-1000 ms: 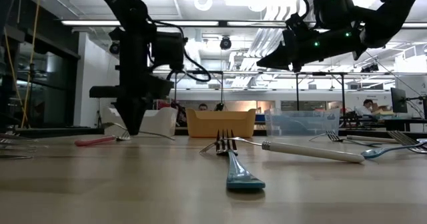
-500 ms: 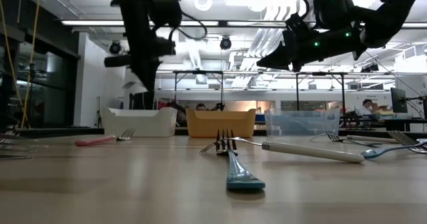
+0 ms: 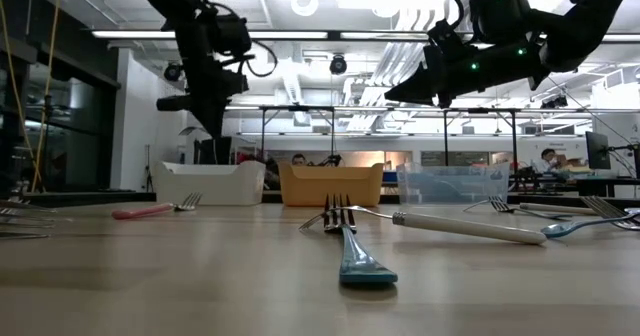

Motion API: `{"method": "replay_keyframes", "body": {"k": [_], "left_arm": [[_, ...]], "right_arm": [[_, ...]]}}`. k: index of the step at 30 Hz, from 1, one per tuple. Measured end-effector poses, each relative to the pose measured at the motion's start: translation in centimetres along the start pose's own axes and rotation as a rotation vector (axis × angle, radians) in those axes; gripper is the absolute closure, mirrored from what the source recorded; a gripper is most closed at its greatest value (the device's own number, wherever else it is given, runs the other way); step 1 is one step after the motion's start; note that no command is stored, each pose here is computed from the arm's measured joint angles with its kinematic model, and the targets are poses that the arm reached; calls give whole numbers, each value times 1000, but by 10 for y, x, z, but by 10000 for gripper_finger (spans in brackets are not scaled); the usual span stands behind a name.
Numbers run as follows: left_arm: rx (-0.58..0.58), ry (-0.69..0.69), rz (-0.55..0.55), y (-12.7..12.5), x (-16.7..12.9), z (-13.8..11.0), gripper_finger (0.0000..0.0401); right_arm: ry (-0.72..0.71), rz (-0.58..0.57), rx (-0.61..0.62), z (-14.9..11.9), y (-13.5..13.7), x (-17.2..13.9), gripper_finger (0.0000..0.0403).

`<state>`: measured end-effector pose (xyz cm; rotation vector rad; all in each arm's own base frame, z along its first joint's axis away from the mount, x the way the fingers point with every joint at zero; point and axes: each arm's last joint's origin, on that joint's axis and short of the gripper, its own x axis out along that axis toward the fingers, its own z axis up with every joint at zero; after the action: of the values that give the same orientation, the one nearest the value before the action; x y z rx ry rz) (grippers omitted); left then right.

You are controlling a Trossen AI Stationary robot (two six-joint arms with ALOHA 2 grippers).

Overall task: Sort silverware by color (type)
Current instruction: Put the top left blue fork into the white bin

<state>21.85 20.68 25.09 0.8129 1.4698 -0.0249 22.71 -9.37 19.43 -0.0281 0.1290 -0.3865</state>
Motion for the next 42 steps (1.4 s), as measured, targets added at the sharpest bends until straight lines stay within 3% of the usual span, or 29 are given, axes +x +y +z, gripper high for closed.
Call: {"method": "replay_keyframes", "body": {"k": [15, 23, 42], "left_arm": [[-45, -14, -140, 3, 63, -5, 397], [-24, 14, -119, 5, 59, -13, 399], [-87, 76, -196, 1, 84, -23, 397]], "right_arm": [[0, 2, 0, 0, 0, 0, 403], [6, 3, 0, -1, 0, 0, 403], [4, 2, 1, 0, 0, 0, 403]]}}
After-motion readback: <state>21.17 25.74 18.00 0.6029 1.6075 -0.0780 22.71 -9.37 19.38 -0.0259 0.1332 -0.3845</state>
